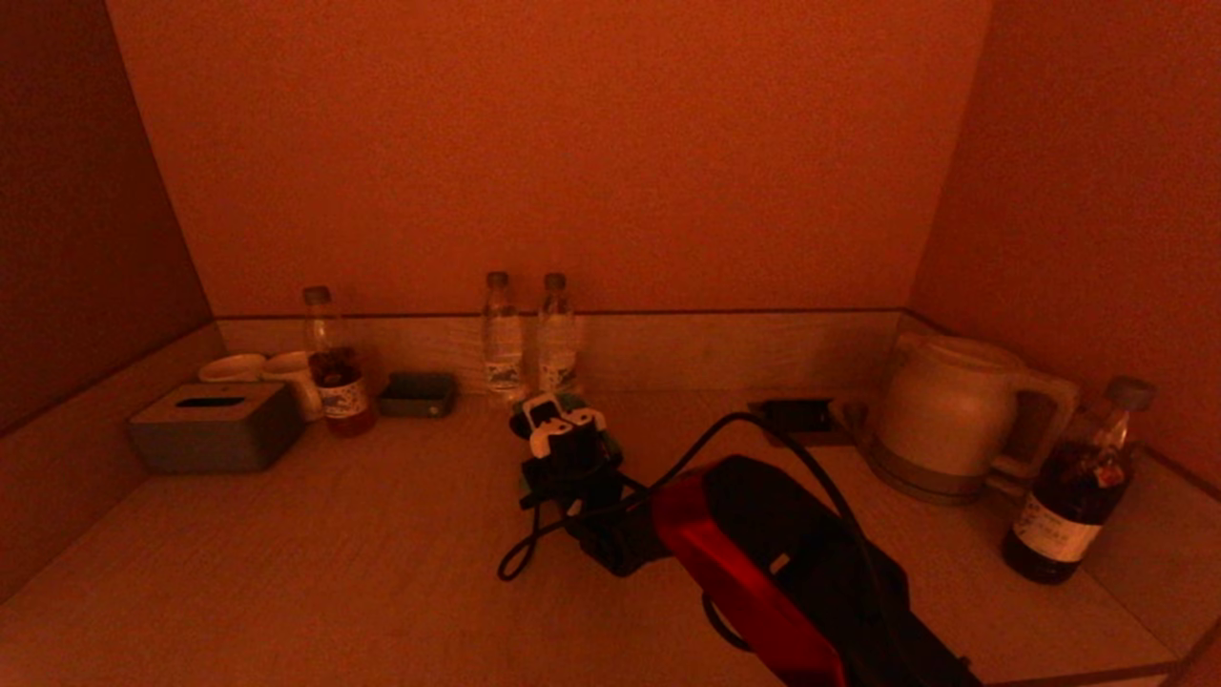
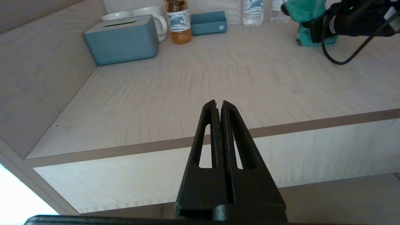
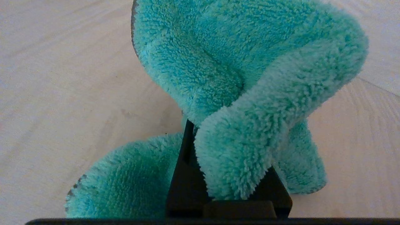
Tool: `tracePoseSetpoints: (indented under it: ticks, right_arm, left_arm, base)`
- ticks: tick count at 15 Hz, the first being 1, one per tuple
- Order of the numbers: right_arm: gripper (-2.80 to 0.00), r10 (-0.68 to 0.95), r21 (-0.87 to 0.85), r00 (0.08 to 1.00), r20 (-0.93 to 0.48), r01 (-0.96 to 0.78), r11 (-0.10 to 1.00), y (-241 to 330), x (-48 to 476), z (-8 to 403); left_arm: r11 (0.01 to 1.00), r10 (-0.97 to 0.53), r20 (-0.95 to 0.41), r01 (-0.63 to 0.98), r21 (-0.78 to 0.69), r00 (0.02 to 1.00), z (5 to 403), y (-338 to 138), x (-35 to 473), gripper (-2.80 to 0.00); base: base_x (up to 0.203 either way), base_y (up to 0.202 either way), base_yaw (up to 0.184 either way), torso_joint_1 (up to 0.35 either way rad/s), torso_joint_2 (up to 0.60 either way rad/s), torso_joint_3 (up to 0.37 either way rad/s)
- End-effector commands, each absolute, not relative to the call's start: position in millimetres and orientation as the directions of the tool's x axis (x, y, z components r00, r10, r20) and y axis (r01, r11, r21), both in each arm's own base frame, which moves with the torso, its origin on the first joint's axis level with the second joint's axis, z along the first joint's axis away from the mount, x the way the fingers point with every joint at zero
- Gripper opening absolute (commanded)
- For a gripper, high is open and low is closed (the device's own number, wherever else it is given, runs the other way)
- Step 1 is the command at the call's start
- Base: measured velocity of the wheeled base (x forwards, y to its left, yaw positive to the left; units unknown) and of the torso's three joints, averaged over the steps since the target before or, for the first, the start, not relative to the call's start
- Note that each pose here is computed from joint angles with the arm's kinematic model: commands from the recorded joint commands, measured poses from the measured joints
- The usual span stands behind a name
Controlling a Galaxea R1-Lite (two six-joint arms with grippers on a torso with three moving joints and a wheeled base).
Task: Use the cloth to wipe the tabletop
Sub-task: Sweep the stains on the table
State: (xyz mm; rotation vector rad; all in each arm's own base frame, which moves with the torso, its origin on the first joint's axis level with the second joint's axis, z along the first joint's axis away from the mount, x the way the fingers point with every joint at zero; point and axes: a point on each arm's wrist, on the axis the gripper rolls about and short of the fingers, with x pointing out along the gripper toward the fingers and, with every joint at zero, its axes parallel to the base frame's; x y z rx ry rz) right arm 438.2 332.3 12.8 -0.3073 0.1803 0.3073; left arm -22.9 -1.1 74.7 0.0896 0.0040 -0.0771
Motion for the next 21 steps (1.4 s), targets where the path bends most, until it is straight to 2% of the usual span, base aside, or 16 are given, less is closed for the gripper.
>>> tracePoseSetpoints:
  ticks: [1, 12, 21]
  right_arm:
    - [-2.8, 0.264, -0.284, 0.937, -0.229, -0.324, 0.903, 331, 439, 5]
    - [-2.8, 0.213, -0.282, 0.952, -0.22, -0.271, 0.92, 310, 454, 10]
    - [-2.8, 0.141, -0.266, 0.974, -0.177, -0.185, 0.946, 273, 474, 40]
  left_arm:
    - [0.993, -0.075, -0.008, 0.075, 0.09, 0.997, 75, -1, -23, -2.8]
    - [0.993, -0.075, -0.009, 0.076, 0.09, 0.997, 75, -1, -23, -2.8]
    - [0.993, -0.077, -0.009, 0.077, 0.09, 0.997, 75, -1, -23, -2.8]
  base:
    - [0.0, 0.0, 0.0, 0.0, 0.0, 0.0]
    - [0.0, 0.0, 0.0, 0.0, 0.0, 0.0]
    - [0.0, 0.0, 0.0, 0.0, 0.0, 0.0]
